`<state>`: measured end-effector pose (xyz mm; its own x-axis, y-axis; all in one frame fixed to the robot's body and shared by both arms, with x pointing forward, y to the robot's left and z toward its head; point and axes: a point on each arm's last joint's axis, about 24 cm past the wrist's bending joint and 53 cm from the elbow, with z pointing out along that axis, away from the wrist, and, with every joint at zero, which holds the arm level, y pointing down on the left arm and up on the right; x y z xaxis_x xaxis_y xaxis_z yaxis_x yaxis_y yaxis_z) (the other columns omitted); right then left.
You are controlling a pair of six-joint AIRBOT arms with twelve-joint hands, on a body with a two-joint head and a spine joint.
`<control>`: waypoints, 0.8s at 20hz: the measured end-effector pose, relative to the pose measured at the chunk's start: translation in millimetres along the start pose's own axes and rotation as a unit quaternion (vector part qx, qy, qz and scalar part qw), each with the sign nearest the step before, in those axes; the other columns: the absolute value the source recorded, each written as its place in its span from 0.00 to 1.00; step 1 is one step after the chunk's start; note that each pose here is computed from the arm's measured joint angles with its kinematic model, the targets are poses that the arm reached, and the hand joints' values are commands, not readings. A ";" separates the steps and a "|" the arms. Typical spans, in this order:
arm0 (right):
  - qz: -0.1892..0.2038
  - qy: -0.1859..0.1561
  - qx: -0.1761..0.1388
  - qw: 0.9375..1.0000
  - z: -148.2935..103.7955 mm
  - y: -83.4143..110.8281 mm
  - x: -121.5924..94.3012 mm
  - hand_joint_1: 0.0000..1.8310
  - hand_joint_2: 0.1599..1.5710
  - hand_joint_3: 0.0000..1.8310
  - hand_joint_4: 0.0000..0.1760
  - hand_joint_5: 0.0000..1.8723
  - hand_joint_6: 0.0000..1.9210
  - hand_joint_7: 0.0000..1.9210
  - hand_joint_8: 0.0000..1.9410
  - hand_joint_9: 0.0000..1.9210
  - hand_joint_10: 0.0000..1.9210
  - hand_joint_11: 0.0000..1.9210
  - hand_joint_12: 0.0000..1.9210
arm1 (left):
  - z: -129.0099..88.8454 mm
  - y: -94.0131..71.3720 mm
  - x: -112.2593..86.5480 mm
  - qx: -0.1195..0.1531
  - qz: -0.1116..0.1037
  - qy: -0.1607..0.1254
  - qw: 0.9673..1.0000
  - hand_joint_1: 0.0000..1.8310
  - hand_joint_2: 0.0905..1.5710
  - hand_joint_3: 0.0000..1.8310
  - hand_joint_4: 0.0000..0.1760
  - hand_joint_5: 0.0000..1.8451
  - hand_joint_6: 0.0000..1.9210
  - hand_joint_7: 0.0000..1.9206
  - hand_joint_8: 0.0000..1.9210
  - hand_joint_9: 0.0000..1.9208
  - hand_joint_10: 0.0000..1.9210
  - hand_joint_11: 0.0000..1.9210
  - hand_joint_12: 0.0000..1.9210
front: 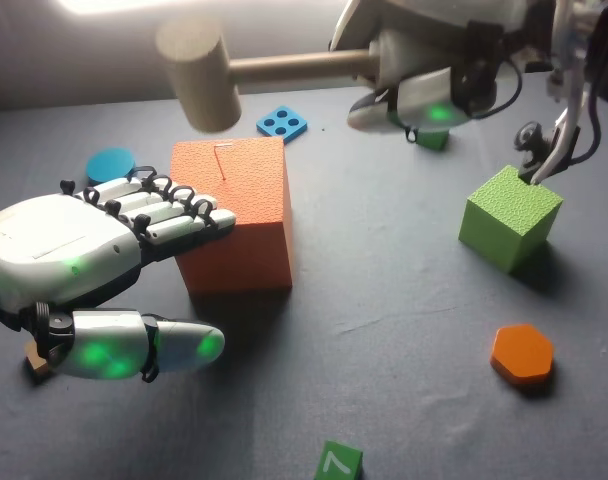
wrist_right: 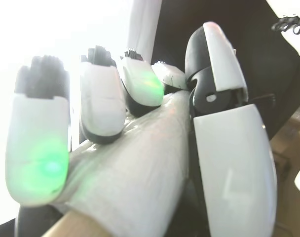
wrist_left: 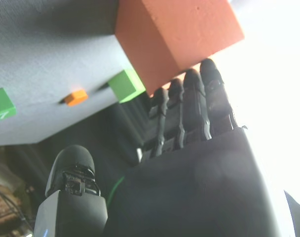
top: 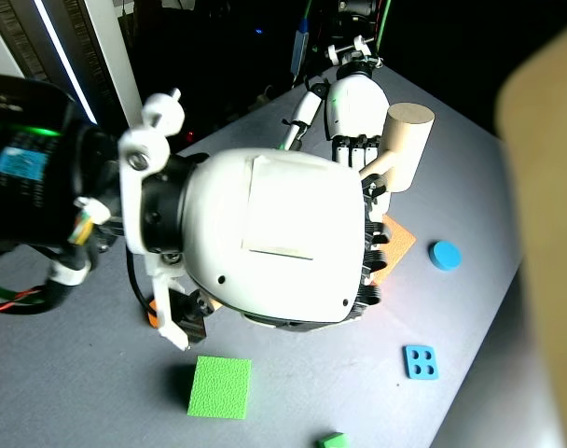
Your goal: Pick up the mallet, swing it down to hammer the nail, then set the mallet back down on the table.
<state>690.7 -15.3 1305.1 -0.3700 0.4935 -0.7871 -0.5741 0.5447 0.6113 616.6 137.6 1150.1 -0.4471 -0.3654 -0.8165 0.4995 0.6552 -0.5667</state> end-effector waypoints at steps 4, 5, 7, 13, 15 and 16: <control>0.003 -0.003 -0.001 1.000 0.9 -0.3 2.7 0.57 0.90 0.00 1.00 0.78 1.00 0.88 1.00 0.93 1.00 1.00 1.00 | 0.0 0.0 0.0 0.000 0.000 0.000 1.000 0.00 0.74 0.00 0.00 0.05 0.00 0.06 0.00 0.06 0.00 0.00 0.13; 0.002 -0.002 0.000 1.000 0.6 -1.7 4.1 0.57 0.90 0.00 1.00 0.79 1.00 0.89 1.00 0.94 1.00 1.00 1.00 | 0.0 0.1 0.1 0.000 0.000 0.000 1.000 0.00 0.74 0.00 0.00 0.05 0.00 0.06 0.00 0.06 0.00 0.00 0.13; -0.022 -0.008 0.000 1.000 0.6 -1.5 1.6 0.57 0.90 0.00 1.00 0.81 1.00 0.89 1.00 0.94 1.00 1.00 1.00 | 0.0 0.6 0.6 -0.001 0.000 0.001 1.000 0.00 0.74 0.00 0.00 0.06 0.00 0.07 0.00 0.07 0.00 0.00 0.16; -0.013 -0.047 0.048 0.998 -1.9 -18.1 -13.7 0.52 0.93 0.01 1.00 0.81 1.00 0.88 1.00 0.94 1.00 1.00 1.00 | 0.0 0.5 0.6 -0.001 0.000 0.001 1.000 0.00 0.73 0.00 0.00 0.07 0.00 0.07 0.00 0.07 0.00 0.00 0.15; -0.005 -0.059 0.065 0.996 -2.7 -22.6 -15.6 0.54 0.92 0.00 1.00 0.79 1.00 0.87 1.00 0.93 1.00 1.00 1.00 | 0.0 0.4 0.5 -0.001 0.000 0.001 1.000 0.00 0.73 0.00 0.00 0.07 0.00 0.07 0.00 0.07 0.00 0.00 0.15; -0.002 -0.061 0.068 0.996 -3.2 -23.8 -15.1 0.54 0.92 0.00 1.00 0.78 1.00 0.87 1.00 0.92 1.00 1.00 1.00 | 0.0 0.4 0.5 -0.001 0.000 0.001 1.000 0.00 0.73 0.00 0.00 0.07 0.00 0.08 0.00 0.07 0.00 0.00 0.15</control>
<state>707.6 -37.9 1302.2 -0.2720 0.5646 -0.7792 -0.4690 0.6293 0.6197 616.6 137.7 1149.5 -0.4485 -0.3638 -0.8164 0.4984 0.6564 -0.5663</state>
